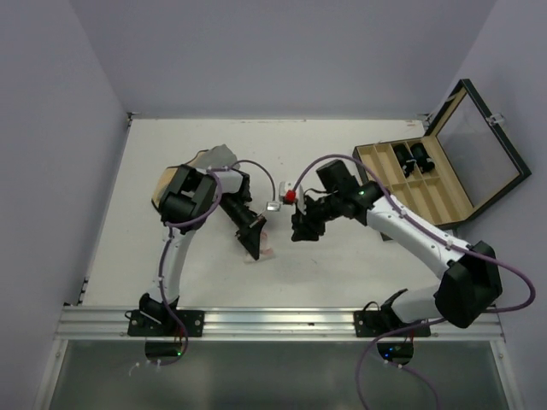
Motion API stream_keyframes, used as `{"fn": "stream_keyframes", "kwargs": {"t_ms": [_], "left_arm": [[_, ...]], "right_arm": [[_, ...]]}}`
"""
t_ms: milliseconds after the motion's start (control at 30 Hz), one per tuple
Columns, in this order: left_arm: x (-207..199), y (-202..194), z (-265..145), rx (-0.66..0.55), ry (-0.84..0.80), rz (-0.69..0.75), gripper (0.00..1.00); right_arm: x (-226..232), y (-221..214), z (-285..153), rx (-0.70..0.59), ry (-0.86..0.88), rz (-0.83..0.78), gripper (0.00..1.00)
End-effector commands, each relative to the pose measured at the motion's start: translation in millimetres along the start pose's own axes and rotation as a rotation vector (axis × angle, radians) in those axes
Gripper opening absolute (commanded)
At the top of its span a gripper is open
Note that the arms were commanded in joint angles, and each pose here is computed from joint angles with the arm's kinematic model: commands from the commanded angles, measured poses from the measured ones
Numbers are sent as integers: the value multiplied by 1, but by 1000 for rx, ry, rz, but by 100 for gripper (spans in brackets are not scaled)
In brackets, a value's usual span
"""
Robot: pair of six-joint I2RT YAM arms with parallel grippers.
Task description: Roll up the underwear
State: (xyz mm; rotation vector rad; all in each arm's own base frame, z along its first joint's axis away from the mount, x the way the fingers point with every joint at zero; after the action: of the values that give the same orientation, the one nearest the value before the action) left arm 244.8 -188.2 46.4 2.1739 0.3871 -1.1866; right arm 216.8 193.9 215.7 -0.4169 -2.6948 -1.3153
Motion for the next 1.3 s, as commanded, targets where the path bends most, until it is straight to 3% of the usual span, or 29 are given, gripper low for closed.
{"fn": "stream_keyframes", "kwargs": {"t_ms": [0,133,267,600,833,1067,1267], "left_arm": [[44,-22,0,192,80,108,2],[52,-26,1,221,74,84,4],[56,-33,0,237,71,71,5],[58,-40,-7,224,83,69,8],[58,-45,-6,213,82,73,8],[59,-53,-3,220,70,71,8],[60,-49,-6,214,82,76,11]], "right_arm": [[15,-8,31,78,-14,-150,43],[21,-13,75,132,22,-267,43],[27,-5,115,101,51,-355,44],[21,-14,175,121,54,-427,44],[16,-19,175,100,-20,-413,41],[24,10,148,123,-16,-450,42],[14,-6,166,166,-8,-481,43]]}}
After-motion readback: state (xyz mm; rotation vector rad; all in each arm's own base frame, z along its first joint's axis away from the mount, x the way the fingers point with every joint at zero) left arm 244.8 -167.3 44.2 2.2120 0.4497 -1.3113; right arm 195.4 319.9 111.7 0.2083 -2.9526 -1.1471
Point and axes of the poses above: each gripper's point midway between its finger pads, its own z axis out along the fingers, its own x axis along the line the jaws close on, y = z × x, the point moved 8 cm from there along -z, back along the fingers, and after that the axes turned 7 degrees about z, right-handed, at the moved point
